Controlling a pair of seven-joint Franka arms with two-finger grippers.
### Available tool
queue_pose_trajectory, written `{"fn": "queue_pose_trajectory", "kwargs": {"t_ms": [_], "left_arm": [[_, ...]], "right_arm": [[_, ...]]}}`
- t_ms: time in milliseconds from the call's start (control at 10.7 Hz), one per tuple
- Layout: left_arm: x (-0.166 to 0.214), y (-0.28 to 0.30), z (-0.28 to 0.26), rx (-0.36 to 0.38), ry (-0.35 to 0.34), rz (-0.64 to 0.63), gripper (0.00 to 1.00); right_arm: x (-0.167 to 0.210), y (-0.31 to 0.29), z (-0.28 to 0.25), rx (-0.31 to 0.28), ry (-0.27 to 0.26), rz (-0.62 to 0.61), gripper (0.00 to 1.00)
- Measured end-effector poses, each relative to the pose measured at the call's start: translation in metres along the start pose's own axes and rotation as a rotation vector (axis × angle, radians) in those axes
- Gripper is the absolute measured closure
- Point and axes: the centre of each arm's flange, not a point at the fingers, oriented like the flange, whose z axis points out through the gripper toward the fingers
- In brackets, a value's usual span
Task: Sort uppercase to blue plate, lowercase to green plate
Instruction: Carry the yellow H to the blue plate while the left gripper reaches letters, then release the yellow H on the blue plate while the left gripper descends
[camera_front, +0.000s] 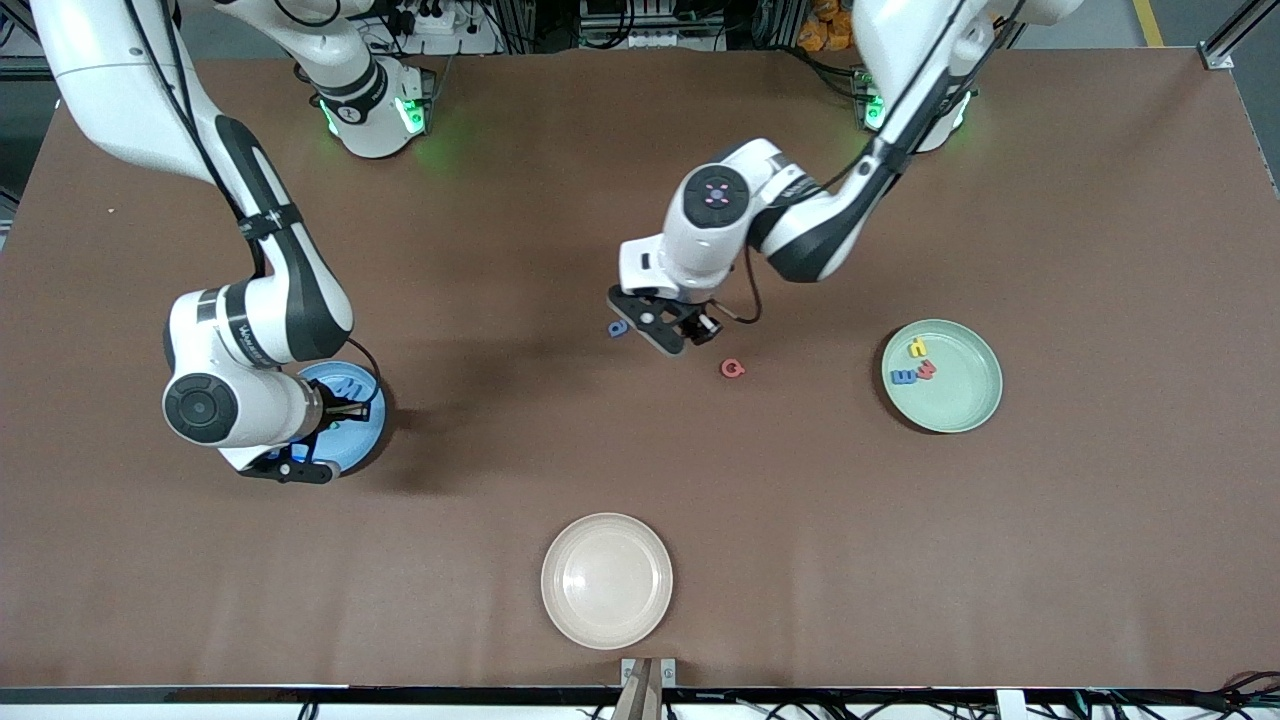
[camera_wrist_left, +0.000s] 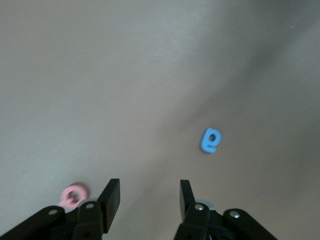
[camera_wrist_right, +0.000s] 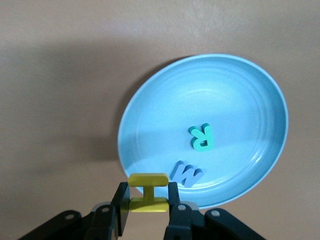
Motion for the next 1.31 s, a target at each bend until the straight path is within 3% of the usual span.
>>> {"fn": "queue_pose_trajectory", "kwargs": {"t_ms": [468,562,749,937,1312], "left_arm": [[0.003,0.045,0.052,-0.008,0.052,0.078,0.42],[0.003,0.059,0.051,-0.007,0.056,0.095,0.42],[0.001,0.076,0.052,0.031,0.063,0.15,0.42],[-0.001,0.079,0.061,0.059,0.058,0.188,0.42],[-0.007,0.079,0.089,0.058,0.047,0.207,0.42]], "right_arm": [[0.013,0.03,0.036,0.006,-0.029,-0.011,0.63],[0.014,0.027,0.035,0.017,-0.024,-0.01,0.56],[0.015,0.02,0.024,0.046,-0.005,-0.007,0.27],[0.015,0.018,-0.015,0.062,0.059,-0.007,0.04],[-0.033,0.032,-0.152,0.06,0.202,0.0,0.0]]}}
